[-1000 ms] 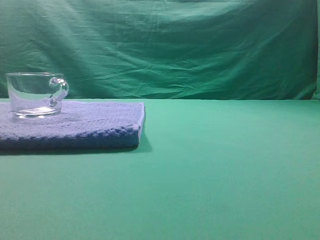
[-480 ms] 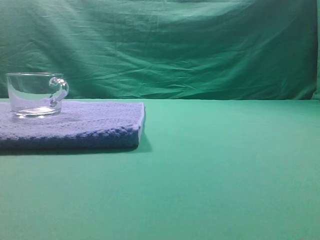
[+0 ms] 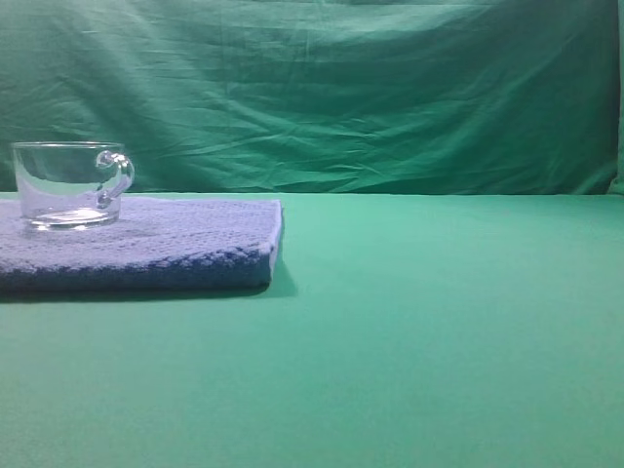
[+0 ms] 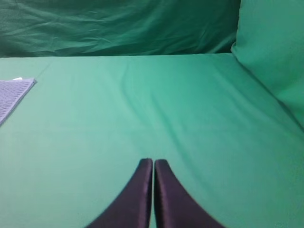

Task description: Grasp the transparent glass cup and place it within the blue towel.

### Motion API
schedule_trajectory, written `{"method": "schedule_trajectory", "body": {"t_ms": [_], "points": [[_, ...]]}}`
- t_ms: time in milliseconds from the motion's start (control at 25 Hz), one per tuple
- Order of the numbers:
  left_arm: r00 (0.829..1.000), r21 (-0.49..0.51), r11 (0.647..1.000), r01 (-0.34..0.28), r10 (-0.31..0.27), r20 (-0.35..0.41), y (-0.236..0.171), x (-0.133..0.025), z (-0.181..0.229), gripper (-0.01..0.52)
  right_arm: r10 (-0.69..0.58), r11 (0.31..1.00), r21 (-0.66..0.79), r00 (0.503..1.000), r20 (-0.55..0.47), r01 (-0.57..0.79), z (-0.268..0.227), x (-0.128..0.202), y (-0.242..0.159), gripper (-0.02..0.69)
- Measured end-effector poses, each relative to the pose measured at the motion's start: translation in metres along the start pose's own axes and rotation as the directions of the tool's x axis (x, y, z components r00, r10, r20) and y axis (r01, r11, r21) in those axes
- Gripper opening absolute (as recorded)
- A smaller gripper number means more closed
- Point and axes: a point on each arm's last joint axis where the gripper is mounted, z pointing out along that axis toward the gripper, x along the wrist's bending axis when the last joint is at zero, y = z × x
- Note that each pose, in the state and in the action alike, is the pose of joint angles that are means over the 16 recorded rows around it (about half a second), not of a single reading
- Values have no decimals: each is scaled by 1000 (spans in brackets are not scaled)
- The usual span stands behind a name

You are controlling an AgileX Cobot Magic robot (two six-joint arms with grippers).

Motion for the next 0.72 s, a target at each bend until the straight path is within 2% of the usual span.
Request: {"method": "schedule_trajectory", "body": {"t_ms": [720], "points": [[1000,0,1000,0,0,0,0,0,0,0,-19,1000,4,1000,0,19,3,0,-6,0]]}}
